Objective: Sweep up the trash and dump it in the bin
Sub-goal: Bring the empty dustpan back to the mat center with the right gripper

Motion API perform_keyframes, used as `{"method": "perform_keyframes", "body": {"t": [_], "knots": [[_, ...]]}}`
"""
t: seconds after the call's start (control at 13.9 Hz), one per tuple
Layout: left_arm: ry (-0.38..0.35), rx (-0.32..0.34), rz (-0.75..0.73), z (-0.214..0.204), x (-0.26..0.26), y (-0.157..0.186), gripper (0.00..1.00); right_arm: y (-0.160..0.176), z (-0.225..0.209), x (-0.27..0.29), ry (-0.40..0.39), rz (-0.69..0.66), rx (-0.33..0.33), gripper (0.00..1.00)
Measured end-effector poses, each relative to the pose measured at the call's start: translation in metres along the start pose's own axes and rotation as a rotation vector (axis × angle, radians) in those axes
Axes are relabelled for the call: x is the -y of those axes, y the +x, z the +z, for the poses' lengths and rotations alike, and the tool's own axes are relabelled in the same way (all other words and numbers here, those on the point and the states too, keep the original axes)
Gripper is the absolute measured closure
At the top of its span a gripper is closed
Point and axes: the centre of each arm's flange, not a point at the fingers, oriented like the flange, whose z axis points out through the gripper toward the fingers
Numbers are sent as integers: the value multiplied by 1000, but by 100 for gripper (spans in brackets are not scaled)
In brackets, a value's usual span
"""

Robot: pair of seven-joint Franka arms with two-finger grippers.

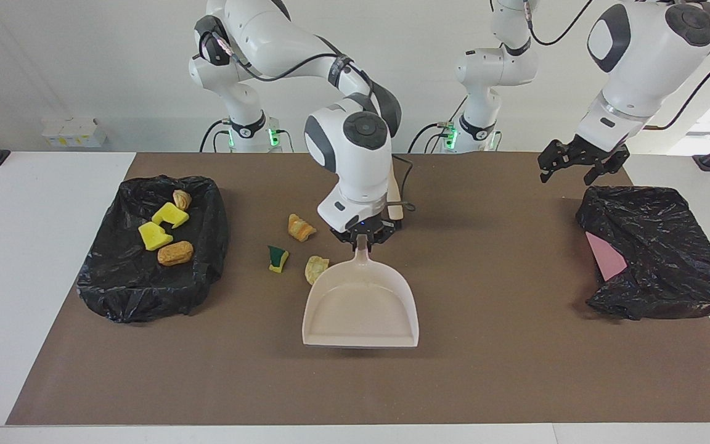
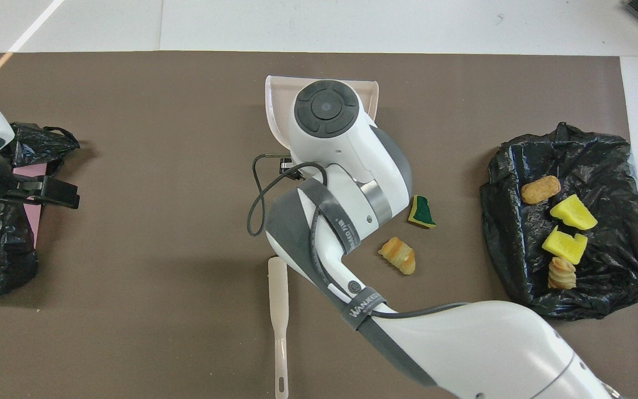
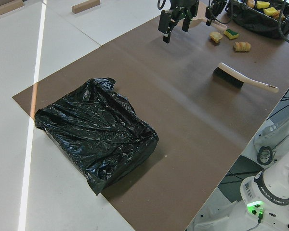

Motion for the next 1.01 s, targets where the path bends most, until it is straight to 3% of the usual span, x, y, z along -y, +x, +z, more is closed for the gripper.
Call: {"method": "perform_keyframes", "body": {"t": [0.36,0.65,0.94,1.01], "knots": [[0,0,8,0,-4,0,0,-18,18,33,84,27,61,69],[0,0,11,0,-6,0,0,-30,48,49,60,4,95,69],[0,-1,11,0,-6,0,0,-37,48,56,55,-17,95,68],[1,-1,11,0,-6,0,0,-38,47,56,48,-26,93,63]]}}
